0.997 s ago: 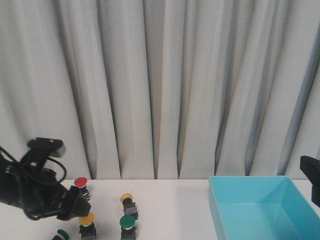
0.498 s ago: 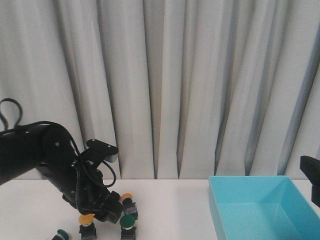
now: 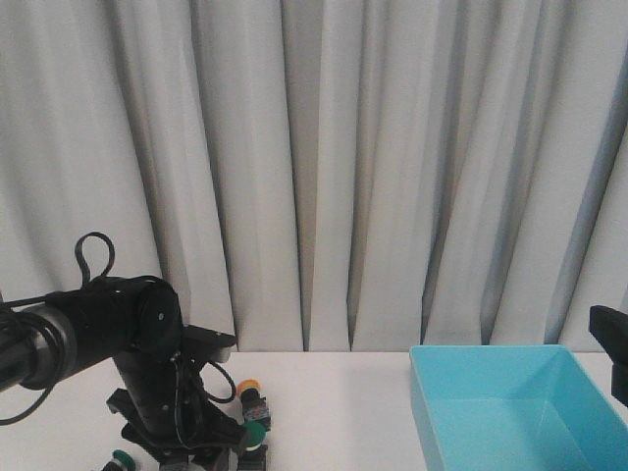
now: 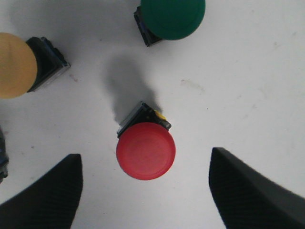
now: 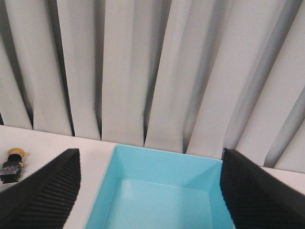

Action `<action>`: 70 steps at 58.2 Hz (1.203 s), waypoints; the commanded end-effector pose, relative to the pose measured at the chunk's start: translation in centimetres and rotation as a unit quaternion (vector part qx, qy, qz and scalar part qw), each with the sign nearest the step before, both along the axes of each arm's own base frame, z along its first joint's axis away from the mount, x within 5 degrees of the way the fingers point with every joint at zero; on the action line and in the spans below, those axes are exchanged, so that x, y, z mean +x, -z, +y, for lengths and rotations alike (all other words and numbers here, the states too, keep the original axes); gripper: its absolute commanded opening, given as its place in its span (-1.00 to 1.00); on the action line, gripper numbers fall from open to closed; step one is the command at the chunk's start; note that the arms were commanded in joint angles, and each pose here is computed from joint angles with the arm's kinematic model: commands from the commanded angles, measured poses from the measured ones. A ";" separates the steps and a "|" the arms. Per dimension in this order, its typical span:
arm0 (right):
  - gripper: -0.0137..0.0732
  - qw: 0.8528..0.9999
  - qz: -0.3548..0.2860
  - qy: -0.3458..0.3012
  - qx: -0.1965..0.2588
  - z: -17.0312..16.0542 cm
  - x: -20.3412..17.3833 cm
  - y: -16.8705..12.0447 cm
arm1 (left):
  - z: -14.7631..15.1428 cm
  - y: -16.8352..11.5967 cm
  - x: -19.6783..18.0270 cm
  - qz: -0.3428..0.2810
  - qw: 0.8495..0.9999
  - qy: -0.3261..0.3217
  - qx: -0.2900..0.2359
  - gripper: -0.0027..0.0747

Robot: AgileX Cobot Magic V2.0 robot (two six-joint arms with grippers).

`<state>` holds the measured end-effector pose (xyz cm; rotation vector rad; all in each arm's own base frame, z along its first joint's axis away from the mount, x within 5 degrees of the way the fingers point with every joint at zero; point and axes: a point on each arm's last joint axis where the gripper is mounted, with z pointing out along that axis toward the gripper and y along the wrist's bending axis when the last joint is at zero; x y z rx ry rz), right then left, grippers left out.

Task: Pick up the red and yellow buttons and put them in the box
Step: 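Lower the left gripper onto the red-capped button nearest the robot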

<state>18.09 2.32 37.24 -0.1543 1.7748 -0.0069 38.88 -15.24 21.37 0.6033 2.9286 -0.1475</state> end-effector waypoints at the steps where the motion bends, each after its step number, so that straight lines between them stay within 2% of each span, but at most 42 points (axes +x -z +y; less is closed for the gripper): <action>1: 0.63 0.999 -0.048 -0.011 -0.001 0.2 -0.1 -1.6 | -0.3 -2.6 -0.1 -0.032 0.999 -0.006 -0.018 0.41; 30: 0.63 0.999 -0.048 -0.012 -0.001 0.2 -0.1 -1.6 | -0.6 0.0 0.7 -0.014 1.000 -0.009 -0.013 0.41; 57: 0.63 0.999 -0.048 -0.012 -0.001 0.2 -0.1 -1.6 | -0.8 0.5 1.5 -0.042 0.999 -0.012 -0.023 0.41; 70: 0.63 0.999 -0.047 -0.011 -0.001 0.2 -0.1 -1.6 | -0.8 1.1 1.4 -0.027 0.999 -0.011 -0.017 0.31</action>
